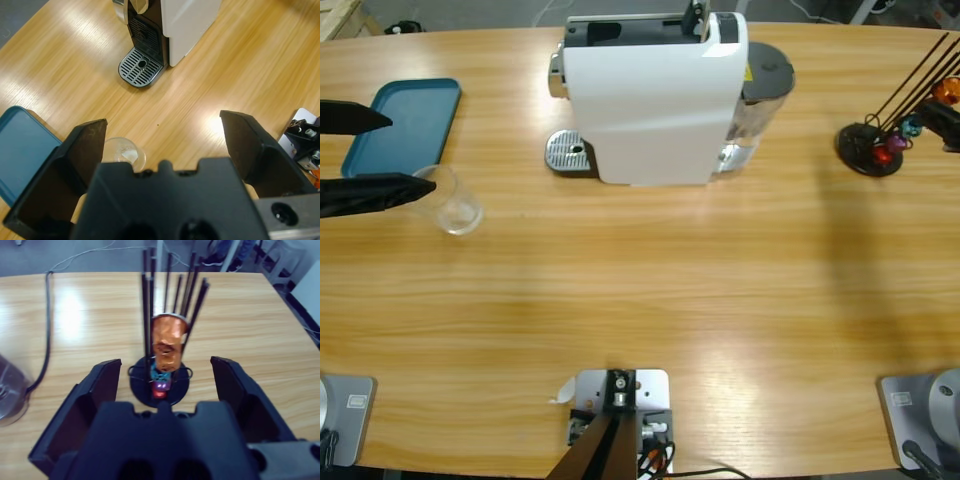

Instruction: Pour coffee

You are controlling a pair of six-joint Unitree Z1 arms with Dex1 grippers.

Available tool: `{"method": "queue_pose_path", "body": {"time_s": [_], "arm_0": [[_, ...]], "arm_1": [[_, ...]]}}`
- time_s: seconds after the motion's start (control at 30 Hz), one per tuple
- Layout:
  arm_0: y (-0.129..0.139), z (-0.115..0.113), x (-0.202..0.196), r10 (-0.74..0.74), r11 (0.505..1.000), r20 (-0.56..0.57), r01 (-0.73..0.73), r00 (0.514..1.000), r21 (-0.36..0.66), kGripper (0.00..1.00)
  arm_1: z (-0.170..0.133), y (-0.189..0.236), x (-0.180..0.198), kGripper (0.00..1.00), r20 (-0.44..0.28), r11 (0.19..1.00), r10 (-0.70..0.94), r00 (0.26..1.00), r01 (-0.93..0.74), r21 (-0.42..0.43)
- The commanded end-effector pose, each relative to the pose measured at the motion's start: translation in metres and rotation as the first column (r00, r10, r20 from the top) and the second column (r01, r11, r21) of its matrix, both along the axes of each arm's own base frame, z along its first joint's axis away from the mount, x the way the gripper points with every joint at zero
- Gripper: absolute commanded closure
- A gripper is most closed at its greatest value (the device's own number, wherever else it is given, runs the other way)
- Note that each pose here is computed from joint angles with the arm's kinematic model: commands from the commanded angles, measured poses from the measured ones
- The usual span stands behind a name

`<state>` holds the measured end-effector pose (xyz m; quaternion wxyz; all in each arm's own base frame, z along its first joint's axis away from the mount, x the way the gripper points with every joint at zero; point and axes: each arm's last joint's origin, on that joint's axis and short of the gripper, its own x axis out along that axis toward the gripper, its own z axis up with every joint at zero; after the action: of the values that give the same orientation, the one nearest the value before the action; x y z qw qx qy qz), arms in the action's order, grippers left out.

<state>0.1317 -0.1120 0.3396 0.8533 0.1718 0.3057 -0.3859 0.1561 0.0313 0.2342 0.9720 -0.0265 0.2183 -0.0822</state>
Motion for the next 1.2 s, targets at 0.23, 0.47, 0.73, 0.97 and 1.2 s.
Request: {"method": "queue_pose_path", "body": {"time_s": [0.23,0.47,0.73,0.97,1.2], "arm_0": [[-0.021,-0.005,0.014,-0.023,1.000,-0.033,0.024,0.999,0.010,0.018],[-0.021,-0.005,0.015,-0.023,1.000,-0.036,0.024,0.999,0.009,0.018],[-0.021,-0.007,0.014,-0.026,1.000,-0.043,0.027,0.999,0.009,0.018],[-0.022,-0.008,0.015,-0.027,1.000,-0.050,0.027,0.998,0.010,0.018],[-0.021,-0.011,0.014,-0.025,1.000,-0.058,0.026,0.998,0.015,0.018]], "arm_1": [[-0.008,-0.006,0.004,0.372,-0.005,1.000,0.018,1.000,-0.018,-0.004],[-0.013,-0.006,0.009,0.372,-0.013,1.000,0.009,1.000,-0.009,-0.005],[-0.014,-0.007,0.012,0.653,-0.010,1.000,0.001,1.000,-0.001,-0.004],[-0.015,-0.007,0.013,0.777,-0.019,1.000,0.011,1.000,-0.012,-0.007],[-0.018,-0.005,0.017,0.786,-0.024,1.000,0.016,1.000,-0.016,-0.005]]}}
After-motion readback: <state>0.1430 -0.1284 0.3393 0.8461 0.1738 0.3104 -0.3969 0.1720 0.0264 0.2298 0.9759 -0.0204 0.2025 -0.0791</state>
